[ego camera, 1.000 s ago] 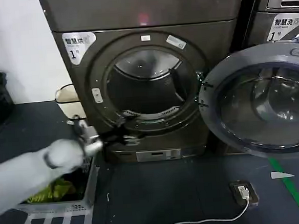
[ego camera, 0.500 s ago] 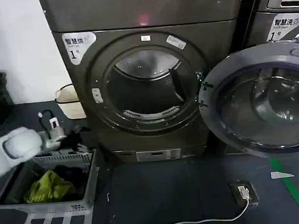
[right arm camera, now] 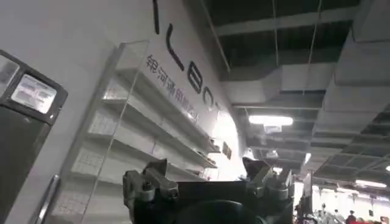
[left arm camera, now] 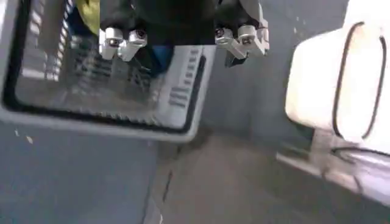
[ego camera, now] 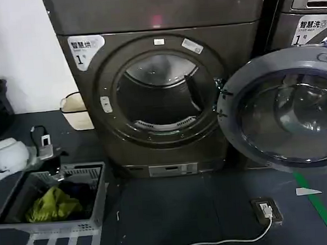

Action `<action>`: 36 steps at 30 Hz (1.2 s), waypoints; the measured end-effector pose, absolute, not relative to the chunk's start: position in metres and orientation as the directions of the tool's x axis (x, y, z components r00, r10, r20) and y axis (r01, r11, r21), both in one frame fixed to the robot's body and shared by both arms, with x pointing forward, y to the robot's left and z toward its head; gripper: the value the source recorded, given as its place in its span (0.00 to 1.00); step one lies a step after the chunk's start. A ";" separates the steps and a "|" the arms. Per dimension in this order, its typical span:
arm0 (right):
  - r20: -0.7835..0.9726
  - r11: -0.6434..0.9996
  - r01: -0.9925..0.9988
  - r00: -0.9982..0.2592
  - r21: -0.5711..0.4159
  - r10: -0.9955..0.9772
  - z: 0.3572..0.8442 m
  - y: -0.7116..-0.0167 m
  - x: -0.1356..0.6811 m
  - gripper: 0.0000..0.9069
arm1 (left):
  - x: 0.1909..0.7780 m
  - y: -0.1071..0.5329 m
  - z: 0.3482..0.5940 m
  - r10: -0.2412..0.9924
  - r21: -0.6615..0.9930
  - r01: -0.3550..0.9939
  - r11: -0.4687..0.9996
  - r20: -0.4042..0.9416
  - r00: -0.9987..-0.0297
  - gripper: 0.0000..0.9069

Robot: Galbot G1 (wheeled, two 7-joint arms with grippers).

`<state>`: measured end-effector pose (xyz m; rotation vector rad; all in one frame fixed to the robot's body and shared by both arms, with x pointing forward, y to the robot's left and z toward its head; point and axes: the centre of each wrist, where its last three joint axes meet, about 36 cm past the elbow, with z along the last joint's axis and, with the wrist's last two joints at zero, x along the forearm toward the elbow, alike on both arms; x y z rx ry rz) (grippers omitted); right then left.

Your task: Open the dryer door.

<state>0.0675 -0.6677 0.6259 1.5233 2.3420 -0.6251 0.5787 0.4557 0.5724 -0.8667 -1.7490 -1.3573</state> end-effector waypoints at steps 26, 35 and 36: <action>-0.448 0.352 0.916 -0.402 -0.194 0.798 0.621 -0.672 0.067 1.00 | 0.569 0.532 0.586 -0.091 0.487 0.862 0.142 0.873 -0.478 1.00; -0.448 0.353 0.915 -0.404 -0.197 0.797 0.619 -0.671 0.066 1.00 | 0.572 0.529 0.585 -0.086 0.482 0.864 0.142 0.876 -0.475 1.00; -0.448 0.353 0.915 -0.405 -0.197 0.797 0.619 -0.671 0.066 1.00 | 0.572 0.529 0.585 -0.085 0.481 0.865 0.142 0.877 -0.473 1.00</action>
